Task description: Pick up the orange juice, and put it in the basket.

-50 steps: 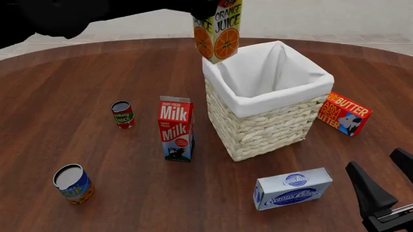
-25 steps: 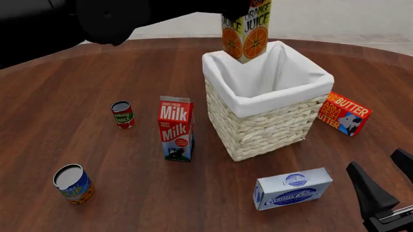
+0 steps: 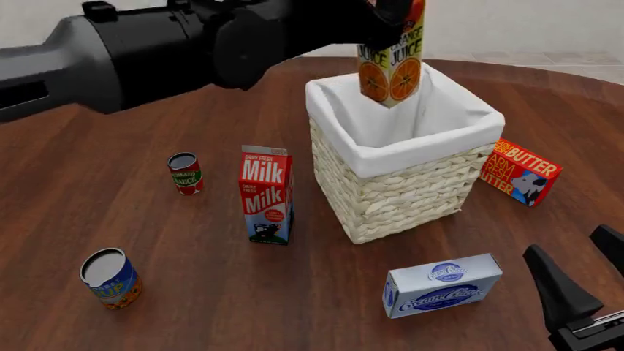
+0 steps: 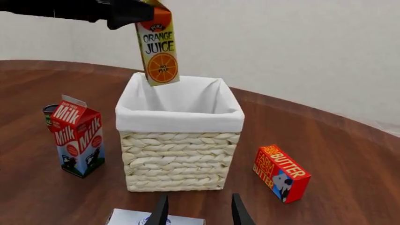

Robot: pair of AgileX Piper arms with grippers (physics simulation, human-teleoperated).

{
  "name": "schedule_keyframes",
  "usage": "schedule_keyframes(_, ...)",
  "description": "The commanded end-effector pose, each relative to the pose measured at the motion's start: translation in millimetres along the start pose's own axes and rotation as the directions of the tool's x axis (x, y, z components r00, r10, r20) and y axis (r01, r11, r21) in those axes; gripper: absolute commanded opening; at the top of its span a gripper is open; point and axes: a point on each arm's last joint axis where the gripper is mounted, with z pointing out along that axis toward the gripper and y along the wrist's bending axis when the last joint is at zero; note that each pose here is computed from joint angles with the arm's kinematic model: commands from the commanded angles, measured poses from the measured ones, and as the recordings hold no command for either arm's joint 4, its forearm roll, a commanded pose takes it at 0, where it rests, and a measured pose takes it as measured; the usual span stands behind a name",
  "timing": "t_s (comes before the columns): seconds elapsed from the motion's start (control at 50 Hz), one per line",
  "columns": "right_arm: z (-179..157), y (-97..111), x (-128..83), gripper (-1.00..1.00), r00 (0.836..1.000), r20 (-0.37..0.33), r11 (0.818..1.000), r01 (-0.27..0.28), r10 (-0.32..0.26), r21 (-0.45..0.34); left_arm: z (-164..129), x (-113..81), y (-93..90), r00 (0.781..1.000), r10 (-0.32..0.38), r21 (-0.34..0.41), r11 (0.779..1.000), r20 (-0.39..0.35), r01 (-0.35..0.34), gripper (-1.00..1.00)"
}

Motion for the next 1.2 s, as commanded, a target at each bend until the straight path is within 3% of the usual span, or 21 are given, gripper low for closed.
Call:
schedule_keyframes(0.02, 0, 0, 0, 1.0, 1.0, 0.001, 1.0, -0.003, 0.003, 0.002, 26, 26.9, 1.5, 0.999, -0.01, -0.006, 1.0, -0.036, 0.01, -1.0)
schedule_keyframes(0.26, 0, 0, 0, 1.0, 1.0, 0.002, 1.0, -0.002, 0.002, 0.002, 45, 63.4, 3.3, 0.994, -0.016, -0.012, 1.0, -0.106, 0.015, -1.0)
schedule_keyframes(0.72, 0, 0, 0, 1.0, 1.0, 0.002, 1.0, 0.007, -0.007, 0.003, 62, 105.6, 4.5, 0.983, -0.025, -0.017, 1.0, -0.183, 0.023, -1.0)
schedule_keyframes(1.2, -1, 0, 0, 1.0, 1.0, 0.002, 1.0, 0.009, -0.009, 0.004, 70, 129.7, 4.9, 0.973, -0.025, -0.018, 1.0, -0.23, 0.022, -1.0)
